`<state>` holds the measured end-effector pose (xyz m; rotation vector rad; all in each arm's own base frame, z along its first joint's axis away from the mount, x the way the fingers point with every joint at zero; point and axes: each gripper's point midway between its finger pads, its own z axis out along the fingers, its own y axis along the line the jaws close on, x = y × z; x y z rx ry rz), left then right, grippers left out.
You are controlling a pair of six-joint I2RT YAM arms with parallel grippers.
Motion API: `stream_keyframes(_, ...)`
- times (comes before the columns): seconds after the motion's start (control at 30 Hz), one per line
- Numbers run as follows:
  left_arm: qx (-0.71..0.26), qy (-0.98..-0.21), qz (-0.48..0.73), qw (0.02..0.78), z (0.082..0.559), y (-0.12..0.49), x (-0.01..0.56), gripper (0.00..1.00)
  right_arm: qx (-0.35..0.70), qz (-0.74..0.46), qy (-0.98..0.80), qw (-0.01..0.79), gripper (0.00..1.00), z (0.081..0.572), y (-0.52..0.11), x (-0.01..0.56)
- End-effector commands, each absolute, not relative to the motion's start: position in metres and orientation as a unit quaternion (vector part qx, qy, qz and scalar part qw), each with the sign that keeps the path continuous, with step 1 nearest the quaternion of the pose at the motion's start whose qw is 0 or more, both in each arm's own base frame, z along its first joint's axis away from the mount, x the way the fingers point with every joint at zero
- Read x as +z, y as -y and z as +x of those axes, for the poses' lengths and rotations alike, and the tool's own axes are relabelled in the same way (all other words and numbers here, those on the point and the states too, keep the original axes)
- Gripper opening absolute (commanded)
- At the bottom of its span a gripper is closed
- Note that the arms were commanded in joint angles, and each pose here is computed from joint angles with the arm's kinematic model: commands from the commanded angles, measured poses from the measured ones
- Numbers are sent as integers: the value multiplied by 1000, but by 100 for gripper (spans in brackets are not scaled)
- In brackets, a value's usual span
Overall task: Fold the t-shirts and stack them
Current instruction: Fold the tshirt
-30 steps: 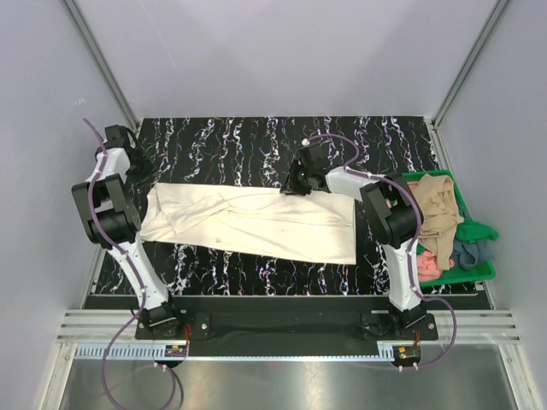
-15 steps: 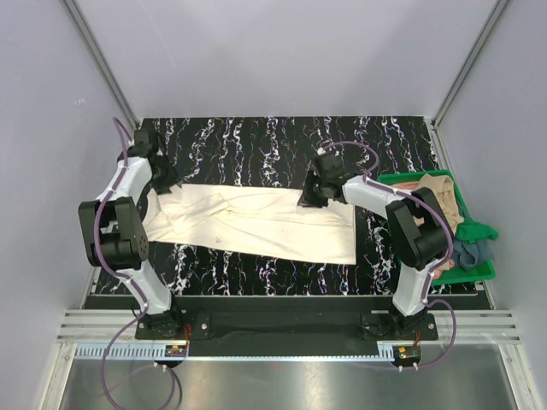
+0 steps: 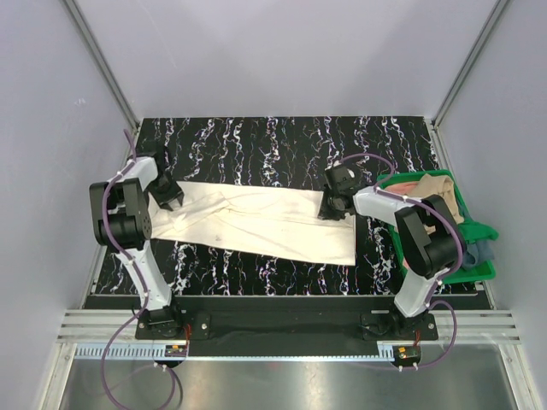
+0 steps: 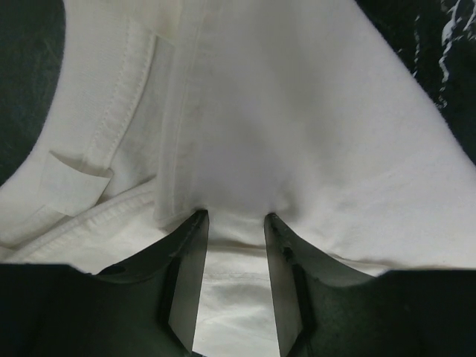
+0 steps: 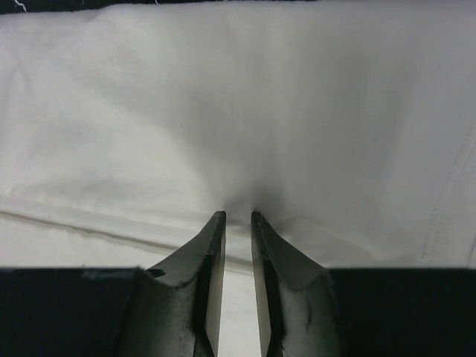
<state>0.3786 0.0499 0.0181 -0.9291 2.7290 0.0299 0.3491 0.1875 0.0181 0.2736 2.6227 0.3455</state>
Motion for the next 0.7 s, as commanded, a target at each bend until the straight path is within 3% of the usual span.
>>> stream_keyframes(0.0,13,-932,-326,158,413,-59,12,42,113,86,-965,221,28,332,-175,18)
stream_keyframes(0.13,-28,-930,-320,176,456,-51,11,43,145,84,-950,263,33,344,-183,72)
stream_keyframes(0.33,-192,-911,-296,215,555,5,12,43,157,87,-914,363,36,368,-175,153)
stream_keyframes(0.5,-309,-877,-238,282,625,51,53,46,155,81,-903,393,36,383,-175,172)
stream_keyframes(0.67,-348,-847,-198,349,633,58,111,52,161,67,-906,386,37,389,-183,168)
